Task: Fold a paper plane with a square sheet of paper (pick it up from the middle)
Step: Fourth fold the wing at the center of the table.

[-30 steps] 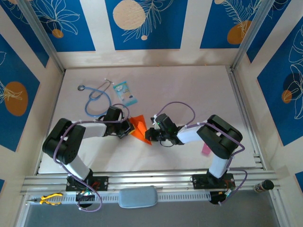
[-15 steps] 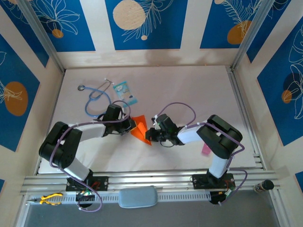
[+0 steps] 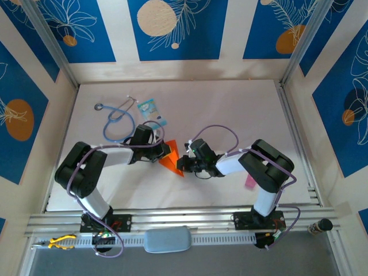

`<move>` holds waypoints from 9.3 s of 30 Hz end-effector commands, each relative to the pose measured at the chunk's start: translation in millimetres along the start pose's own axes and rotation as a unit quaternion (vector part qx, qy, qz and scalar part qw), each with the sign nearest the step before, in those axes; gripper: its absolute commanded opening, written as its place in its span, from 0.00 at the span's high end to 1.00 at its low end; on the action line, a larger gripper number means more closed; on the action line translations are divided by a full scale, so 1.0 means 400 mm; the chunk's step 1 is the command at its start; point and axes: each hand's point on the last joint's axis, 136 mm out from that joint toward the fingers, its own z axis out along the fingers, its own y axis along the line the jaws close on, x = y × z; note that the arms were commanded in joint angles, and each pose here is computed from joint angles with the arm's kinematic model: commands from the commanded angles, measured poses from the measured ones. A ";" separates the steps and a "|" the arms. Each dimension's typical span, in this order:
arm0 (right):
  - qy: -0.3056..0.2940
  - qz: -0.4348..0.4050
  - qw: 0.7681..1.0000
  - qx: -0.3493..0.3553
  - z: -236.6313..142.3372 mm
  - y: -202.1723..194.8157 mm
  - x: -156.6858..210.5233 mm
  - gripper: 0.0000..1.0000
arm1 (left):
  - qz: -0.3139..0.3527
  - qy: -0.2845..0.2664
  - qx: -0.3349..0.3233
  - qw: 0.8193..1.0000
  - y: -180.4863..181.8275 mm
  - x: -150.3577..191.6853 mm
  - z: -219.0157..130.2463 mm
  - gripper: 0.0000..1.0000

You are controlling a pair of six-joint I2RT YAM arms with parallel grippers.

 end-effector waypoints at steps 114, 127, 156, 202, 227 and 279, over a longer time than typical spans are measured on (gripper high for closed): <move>0.053 0.094 0.994 0.035 0.023 -0.077 0.067 0.97 | 0.024 -0.015 -0.007 1.000 0.010 -0.021 0.040 1.00; 0.059 0.105 0.992 0.037 0.030 -0.084 0.069 0.97 | 0.026 -0.002 -0.010 1.000 0.011 -0.021 0.054 1.00; 0.065 0.110 0.991 0.037 0.014 -0.066 0.062 0.91 | 0.009 0.032 -0.056 0.998 0.083 0.010 0.080 1.00; 0.126 0.089 0.985 0.072 -0.054 -0.080 0.155 0.90 | 0.011 0.031 -0.067 0.997 0.093 0.014 0.073 1.00; 0.139 0.060 0.984 0.091 -0.074 -0.079 0.175 0.86 | 0.010 0.030 -0.067 0.997 0.095 0.015 0.072 1.00; 0.075 0.018 0.997 0.031 -0.133 0.049 0.062 0.91 | 0.009 0.029 -0.080 0.996 0.114 0.024 0.065 1.00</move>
